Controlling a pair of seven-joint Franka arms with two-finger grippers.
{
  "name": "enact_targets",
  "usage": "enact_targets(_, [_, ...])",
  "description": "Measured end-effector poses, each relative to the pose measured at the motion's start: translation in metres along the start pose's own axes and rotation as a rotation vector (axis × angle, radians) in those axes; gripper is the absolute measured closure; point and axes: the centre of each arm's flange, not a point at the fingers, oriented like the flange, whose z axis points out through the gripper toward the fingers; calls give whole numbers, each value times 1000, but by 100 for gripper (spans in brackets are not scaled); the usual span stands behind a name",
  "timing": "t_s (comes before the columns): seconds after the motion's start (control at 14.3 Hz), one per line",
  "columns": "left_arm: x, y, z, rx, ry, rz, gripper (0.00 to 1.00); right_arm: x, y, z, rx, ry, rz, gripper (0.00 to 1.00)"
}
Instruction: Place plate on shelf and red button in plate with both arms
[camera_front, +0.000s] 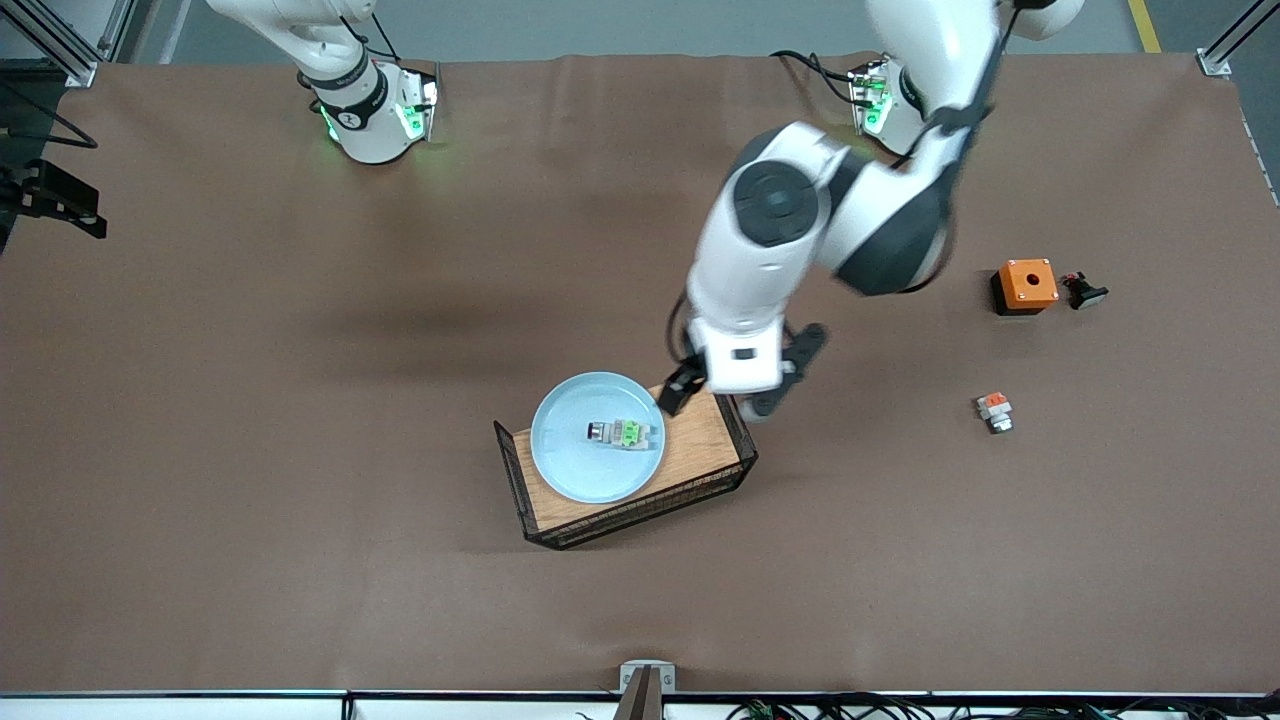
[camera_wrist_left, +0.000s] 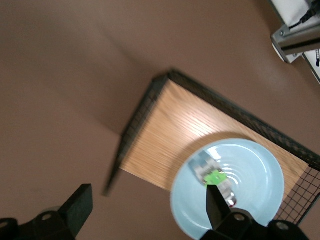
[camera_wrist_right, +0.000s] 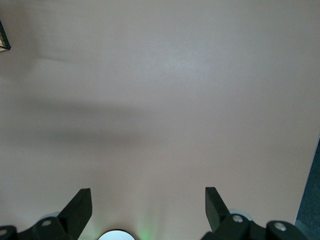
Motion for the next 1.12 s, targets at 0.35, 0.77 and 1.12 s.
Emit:
enact_targets(0.35, [138,-75,-73,33,-11,193,0,-1,1,1,2,-6,6,0])
enact_targets(0.77, [270,-166,-72,99,-88,474,0,-1,2,0,5,-1,8,0])
enact_targets(1.12, [313,-207,-86,81,-100,679,0,2,1,-2,0,21,4,0])
